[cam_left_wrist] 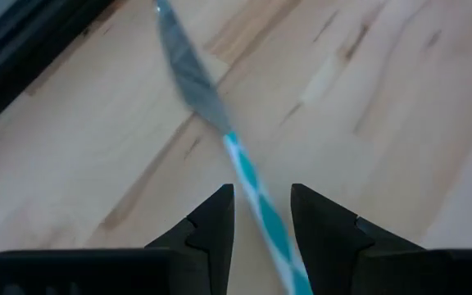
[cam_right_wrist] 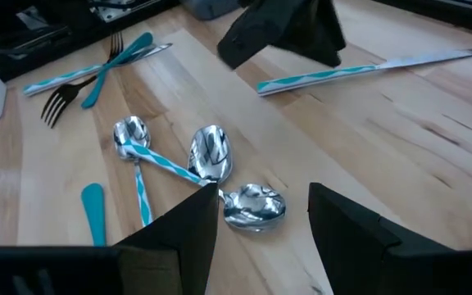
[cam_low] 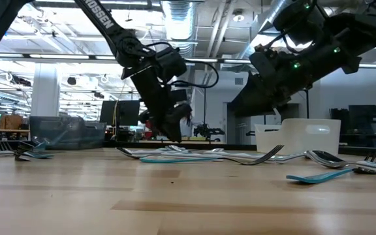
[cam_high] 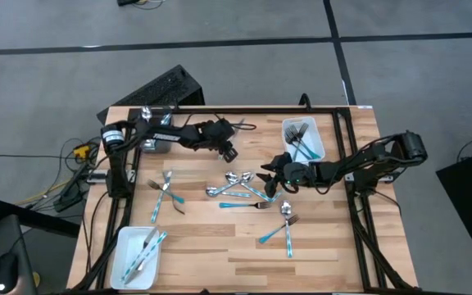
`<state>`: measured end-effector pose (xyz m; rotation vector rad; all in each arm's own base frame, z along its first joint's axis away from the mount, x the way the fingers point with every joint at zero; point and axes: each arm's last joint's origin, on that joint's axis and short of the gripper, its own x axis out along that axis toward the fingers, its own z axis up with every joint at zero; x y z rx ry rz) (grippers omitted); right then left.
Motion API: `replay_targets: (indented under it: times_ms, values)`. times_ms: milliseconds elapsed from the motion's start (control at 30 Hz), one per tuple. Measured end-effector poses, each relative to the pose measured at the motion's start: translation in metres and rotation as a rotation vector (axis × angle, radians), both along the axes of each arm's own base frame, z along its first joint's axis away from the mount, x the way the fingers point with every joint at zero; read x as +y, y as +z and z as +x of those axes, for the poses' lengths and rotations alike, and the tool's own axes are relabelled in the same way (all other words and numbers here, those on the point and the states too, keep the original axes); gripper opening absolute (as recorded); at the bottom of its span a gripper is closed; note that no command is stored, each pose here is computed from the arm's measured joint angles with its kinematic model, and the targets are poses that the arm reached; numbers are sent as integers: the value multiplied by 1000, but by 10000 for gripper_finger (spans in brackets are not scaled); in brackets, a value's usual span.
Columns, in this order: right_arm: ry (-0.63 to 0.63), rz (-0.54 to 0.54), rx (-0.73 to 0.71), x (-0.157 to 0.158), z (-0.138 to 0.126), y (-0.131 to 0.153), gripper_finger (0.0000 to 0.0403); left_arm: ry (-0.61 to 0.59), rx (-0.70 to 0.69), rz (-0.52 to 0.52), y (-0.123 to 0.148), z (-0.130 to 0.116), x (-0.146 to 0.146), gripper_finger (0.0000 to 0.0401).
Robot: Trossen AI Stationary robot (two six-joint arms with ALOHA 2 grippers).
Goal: Sort silverware by color (type)
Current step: Put the blue light table knife into the bottom white bin
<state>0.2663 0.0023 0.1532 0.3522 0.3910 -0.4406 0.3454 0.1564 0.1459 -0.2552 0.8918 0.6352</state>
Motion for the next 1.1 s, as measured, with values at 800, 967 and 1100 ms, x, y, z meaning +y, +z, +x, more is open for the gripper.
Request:
replay_targets:
  times_ms: [800, 967, 1100]
  values:
    - [-23, 0, -67, -6, 3, 6, 211, -32, -10, -34, -3, -3, 2, 94]
    - [-23, 1, -113, -6, 5, 10, 211, -33, -6, -36, -8, -1, 3, 89]
    - [-31, 0, -145, -6, 6, 13, 211, -33, 23, -53, -25, 1, 4, 82]
